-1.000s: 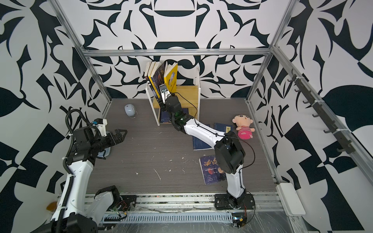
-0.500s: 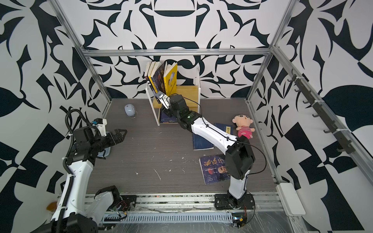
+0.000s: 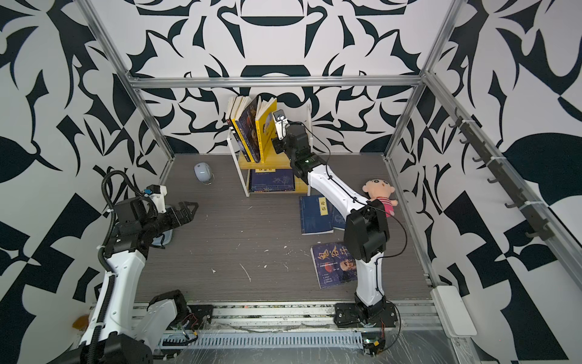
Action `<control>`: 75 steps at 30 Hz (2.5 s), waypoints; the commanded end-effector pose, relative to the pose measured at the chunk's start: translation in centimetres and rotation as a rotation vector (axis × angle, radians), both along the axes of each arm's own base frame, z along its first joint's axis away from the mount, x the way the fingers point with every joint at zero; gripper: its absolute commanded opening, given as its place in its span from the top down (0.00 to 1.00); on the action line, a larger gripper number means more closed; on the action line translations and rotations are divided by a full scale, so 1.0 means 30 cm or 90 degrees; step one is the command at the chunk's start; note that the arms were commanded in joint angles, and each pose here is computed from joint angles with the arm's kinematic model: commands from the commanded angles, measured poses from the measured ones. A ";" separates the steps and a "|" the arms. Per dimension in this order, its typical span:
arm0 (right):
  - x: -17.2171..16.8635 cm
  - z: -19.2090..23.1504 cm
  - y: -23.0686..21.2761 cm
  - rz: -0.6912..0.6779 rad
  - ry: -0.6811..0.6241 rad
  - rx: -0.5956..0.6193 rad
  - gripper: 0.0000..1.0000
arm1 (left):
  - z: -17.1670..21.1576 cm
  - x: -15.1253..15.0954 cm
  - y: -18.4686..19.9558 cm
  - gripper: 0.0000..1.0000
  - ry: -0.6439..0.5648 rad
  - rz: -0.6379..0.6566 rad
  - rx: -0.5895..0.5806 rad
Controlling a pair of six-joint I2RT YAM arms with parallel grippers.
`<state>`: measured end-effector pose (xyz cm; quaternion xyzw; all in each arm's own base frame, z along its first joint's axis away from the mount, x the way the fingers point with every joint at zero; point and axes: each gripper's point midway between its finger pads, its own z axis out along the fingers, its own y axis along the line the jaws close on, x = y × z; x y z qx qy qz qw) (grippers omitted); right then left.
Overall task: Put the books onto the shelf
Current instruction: 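Push the yellow book upright against the books on the shelf top with the right gripper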
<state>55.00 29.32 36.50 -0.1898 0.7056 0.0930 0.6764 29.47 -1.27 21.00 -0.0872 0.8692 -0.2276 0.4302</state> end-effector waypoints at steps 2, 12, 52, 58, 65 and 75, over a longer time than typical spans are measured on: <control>-0.007 0.187 0.075 0.072 -0.054 0.139 1.00 | 0.007 -0.005 -0.005 0.00 -0.008 -0.007 -0.001; 0.008 0.116 0.199 0.126 -0.033 0.152 1.00 | 0.006 -0.005 -0.002 0.00 -0.007 -0.003 0.001; 0.202 0.140 0.233 0.130 -0.120 0.207 1.00 | -0.002 -0.006 0.006 0.00 -0.009 0.001 0.000; 0.184 0.134 0.270 0.176 -0.144 0.210 1.00 | -0.007 -0.006 0.010 0.00 -0.006 0.004 0.000; 0.113 0.251 0.279 0.194 -0.215 0.226 1.00 | -0.008 -0.005 0.012 0.00 -0.005 0.006 -0.001; 0.006 0.403 0.292 0.224 -0.275 0.230 1.00 | -0.008 -0.004 0.011 0.00 -0.005 0.004 -0.003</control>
